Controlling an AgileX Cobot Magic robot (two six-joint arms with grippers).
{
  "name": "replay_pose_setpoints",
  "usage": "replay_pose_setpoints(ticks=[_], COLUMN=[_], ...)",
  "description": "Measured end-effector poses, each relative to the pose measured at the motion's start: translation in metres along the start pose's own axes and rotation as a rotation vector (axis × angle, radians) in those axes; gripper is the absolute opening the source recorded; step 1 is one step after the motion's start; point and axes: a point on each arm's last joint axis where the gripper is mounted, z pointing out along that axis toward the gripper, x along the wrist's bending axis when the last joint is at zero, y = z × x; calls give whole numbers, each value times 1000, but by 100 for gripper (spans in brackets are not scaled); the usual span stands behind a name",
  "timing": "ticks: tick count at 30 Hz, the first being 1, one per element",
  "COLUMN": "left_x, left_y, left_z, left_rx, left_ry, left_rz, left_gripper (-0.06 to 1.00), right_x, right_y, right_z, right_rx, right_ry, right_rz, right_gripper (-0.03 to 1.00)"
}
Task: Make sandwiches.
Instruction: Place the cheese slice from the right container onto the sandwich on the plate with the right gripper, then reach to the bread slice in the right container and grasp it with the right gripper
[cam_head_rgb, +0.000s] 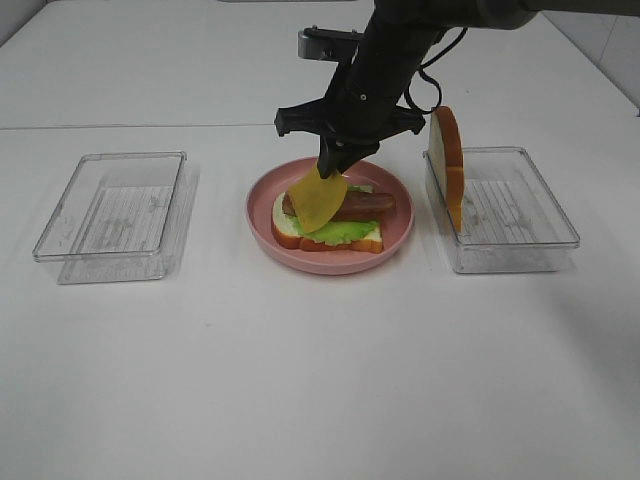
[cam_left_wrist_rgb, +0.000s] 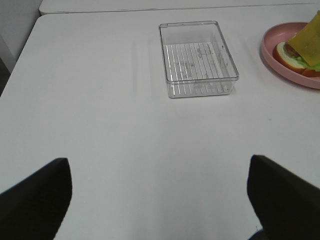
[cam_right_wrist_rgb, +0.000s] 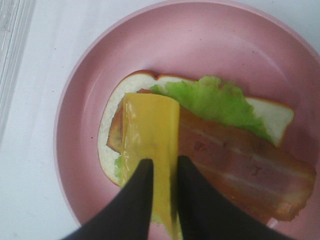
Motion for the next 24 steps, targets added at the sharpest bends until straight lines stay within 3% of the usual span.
replay_pose_setpoints(ticks=[1,2,3,4,5,6,8,14,24], left_x=[0,0,0,0,0,0,0,0,0], left_y=[0,0,0,0,0,0,0,0,0], left_z=[0,0,0,0,0,0,0,0,0], left_rx=[0,0,0,0,0,0,0,0,0], left_ry=[0,0,0,0,0,0,0,0,0], left_rz=[0,0,0,0,0,0,0,0,0], left_gripper=[89,89,89,89,89,89,89,89,89], right_x=[0,0,0,0,0,0,0,0,2], right_y=[0,0,0,0,-1,-1,-3,-5,-5], right_z=[0,0,0,0,0,0,0,0,-12], right_rx=[0,1,5,5,16,16,34,58,60], right_ry=[0,0,0,0,-2,-2,-3,-4,1], right_rz=[0,0,3,3,5,5,-6,-12,-16], right_gripper=[19,25,43,43,64,64,84,95,96])
